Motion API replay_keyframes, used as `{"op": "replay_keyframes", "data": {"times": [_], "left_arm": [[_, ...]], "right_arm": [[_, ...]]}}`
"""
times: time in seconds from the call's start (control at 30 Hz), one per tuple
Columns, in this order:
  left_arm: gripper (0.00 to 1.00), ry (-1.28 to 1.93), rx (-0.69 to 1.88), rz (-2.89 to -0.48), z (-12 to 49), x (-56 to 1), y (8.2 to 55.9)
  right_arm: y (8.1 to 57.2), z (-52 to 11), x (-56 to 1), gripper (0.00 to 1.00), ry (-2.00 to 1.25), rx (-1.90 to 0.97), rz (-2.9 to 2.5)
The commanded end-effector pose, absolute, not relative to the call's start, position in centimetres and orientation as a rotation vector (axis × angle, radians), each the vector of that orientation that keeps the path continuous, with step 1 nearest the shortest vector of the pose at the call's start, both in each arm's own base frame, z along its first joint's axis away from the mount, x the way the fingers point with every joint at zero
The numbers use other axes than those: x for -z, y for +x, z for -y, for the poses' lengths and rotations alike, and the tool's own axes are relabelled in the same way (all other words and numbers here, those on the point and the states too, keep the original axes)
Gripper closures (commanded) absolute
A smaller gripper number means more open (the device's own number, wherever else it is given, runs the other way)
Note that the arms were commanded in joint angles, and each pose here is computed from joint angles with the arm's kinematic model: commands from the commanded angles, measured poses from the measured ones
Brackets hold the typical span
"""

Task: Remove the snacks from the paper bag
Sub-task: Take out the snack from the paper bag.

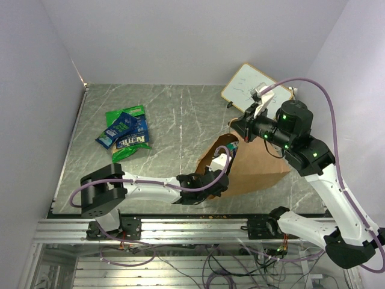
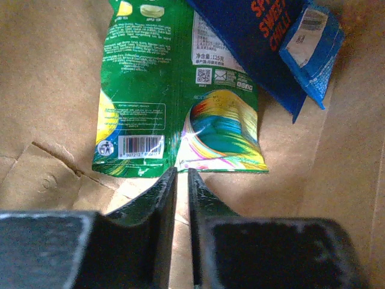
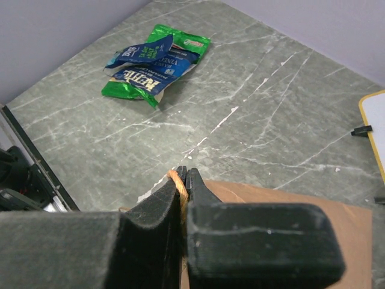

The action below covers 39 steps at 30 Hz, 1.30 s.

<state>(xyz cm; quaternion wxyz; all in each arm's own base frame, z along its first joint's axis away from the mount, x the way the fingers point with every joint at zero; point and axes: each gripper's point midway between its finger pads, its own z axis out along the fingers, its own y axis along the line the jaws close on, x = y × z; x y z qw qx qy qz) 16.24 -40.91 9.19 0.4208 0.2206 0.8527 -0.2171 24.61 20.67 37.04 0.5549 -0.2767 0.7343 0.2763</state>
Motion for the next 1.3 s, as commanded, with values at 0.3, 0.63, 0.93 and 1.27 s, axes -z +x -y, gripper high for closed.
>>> {"op": "replay_keyframes", "data": {"times": [0.3,0.63,0.93,1.27], "left_arm": [[0.47,0.531,0.849,-2.027,42.7,-12.9,17.1],[0.38,0.561,0.662,-2.081,44.5,-9.9,20.1],[0.13,0.566,0.410,-2.126,43.3,-8.5,22.5],[0.13,0.634,0.306,-2.223,42.6,-4.3,22.3]], "right_arm": [[23.2,-20.0,-39.8,1.00,-0.695,-0.632,-1.608],[22.6,-19.8,-40.4,1.00,-0.713,-0.634,-1.598],[22.4,-19.4,-40.4,1.00,-0.707,-0.621,-1.597],[22.4,-19.4,-40.2,1.00,-0.710,-0.620,-1.600]]}}
